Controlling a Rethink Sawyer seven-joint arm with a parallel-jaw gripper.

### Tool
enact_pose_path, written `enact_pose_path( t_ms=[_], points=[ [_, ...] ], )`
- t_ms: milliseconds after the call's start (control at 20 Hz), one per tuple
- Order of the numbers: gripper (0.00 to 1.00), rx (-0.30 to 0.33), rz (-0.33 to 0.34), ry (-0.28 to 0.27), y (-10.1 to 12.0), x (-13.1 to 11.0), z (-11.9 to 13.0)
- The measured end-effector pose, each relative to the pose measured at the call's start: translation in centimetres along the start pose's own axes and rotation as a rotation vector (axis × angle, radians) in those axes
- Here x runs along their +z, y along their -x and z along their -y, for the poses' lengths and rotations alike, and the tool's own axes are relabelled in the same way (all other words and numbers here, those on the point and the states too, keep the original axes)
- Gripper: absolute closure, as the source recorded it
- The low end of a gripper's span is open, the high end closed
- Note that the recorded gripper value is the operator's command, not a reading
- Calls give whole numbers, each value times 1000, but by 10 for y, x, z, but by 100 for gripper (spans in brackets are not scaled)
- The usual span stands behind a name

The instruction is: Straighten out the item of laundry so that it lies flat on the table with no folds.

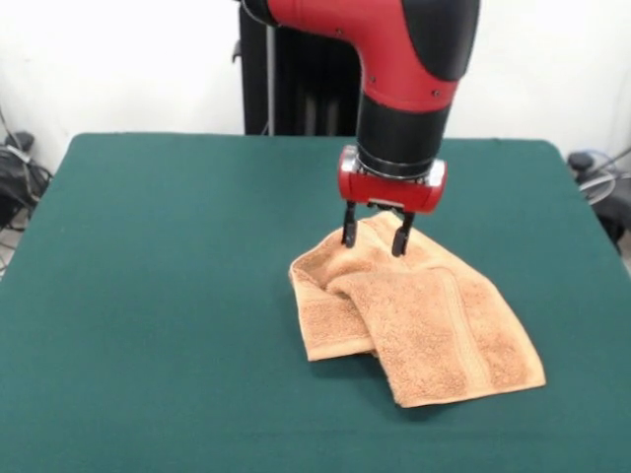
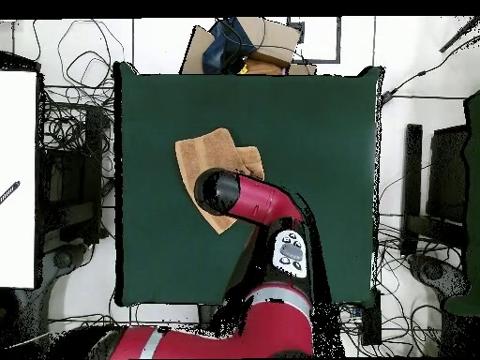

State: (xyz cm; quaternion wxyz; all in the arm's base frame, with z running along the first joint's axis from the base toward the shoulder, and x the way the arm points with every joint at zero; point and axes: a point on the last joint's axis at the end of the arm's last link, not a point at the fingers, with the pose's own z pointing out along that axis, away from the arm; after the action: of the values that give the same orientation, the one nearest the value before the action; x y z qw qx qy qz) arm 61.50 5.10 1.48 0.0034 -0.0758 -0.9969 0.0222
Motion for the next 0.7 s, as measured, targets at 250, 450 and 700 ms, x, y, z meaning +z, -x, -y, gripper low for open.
enact_pose_path(
  t_ms=[250,450,700],
  points=[
    [0,-6,-15,-1,-6,8,-4],
    [0,-7,-22,-3,-8,13,-4],
    [0,-8,-16,-7,-10,20,-3]
  ],
)
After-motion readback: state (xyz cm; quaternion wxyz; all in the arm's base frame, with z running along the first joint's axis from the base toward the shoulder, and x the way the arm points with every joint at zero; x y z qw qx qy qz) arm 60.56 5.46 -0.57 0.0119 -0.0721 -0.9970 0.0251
